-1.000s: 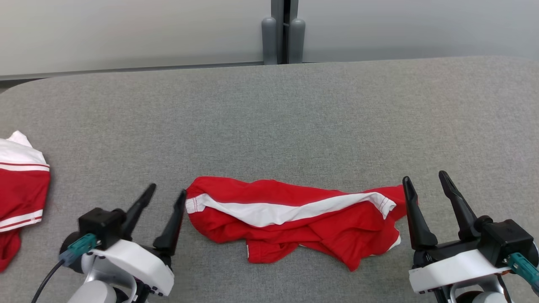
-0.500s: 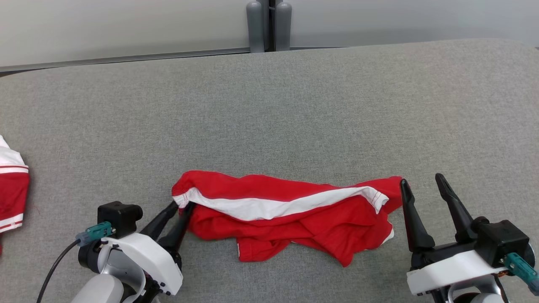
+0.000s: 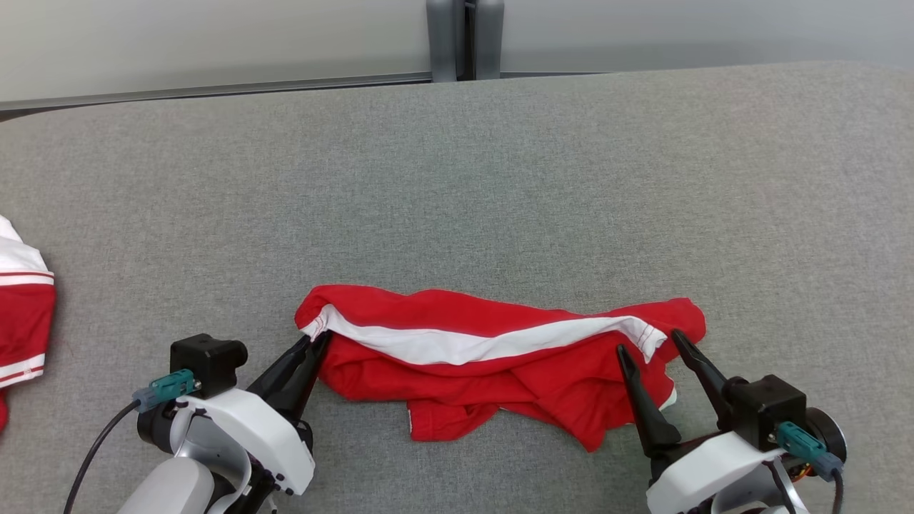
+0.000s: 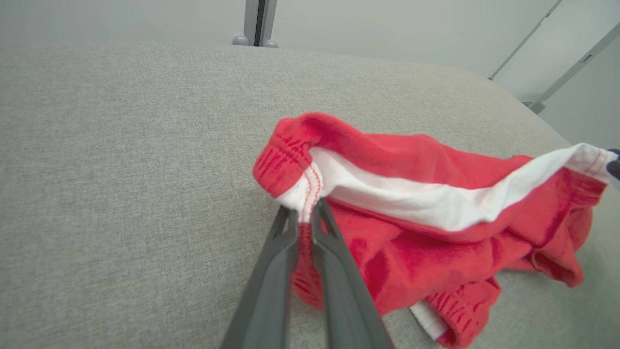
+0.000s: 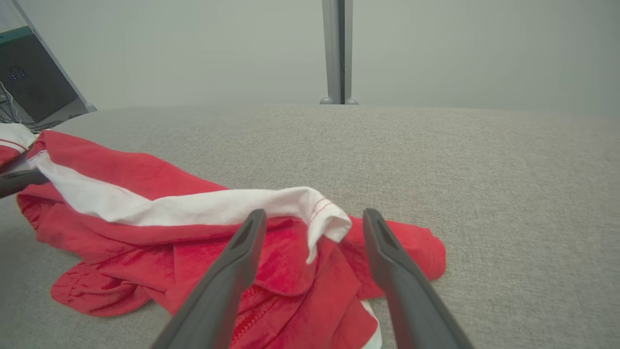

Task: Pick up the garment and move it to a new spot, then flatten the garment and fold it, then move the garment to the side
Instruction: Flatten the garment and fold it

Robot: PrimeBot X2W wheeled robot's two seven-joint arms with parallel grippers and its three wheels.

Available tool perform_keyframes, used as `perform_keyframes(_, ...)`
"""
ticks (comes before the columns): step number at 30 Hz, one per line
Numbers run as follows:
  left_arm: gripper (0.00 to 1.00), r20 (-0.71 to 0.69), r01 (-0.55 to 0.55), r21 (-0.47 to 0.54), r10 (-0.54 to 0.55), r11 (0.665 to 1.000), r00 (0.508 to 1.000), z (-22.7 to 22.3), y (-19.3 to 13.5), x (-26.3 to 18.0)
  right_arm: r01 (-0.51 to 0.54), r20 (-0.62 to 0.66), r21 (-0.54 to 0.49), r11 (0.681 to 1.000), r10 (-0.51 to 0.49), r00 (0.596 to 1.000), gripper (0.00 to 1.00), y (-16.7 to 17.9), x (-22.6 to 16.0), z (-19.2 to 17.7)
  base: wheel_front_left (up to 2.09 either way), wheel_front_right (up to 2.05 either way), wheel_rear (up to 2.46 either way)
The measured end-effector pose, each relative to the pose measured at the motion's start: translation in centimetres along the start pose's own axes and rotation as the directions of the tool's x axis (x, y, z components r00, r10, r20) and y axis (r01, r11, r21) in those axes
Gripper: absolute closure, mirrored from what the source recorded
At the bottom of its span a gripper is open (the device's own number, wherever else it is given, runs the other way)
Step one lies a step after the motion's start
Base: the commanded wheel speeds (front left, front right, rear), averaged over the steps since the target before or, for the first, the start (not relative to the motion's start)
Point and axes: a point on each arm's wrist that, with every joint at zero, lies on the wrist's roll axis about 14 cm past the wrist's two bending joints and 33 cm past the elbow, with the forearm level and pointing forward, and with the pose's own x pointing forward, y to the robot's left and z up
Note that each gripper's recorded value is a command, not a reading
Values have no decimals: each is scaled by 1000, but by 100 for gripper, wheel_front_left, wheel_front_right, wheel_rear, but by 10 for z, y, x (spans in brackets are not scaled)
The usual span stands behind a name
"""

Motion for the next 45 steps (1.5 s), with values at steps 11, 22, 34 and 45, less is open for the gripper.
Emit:
perform_keyframes(11,100,51,6,23,-7,1000,999,10,0,-1,-32,-1,-7,999,32,999,100,7,11,0,0,0,0)
perform_keyframes(22,100,354,37,220,-115,975,928,116,-28,-23,56,300,-141,988,-11,954,100,-11,7,107,0,0,0)
perform_keyframes(34,100,619,4,528,-387,849,684,277,-116,-101,231,723,-293,928,56,689,100,-9,-61,304,0,0,0)
perform_keyframes(45,100,638,17,516,-398,856,659,311,-114,-90,210,751,-276,938,74,656,100,-15,-54,341,0,0,0)
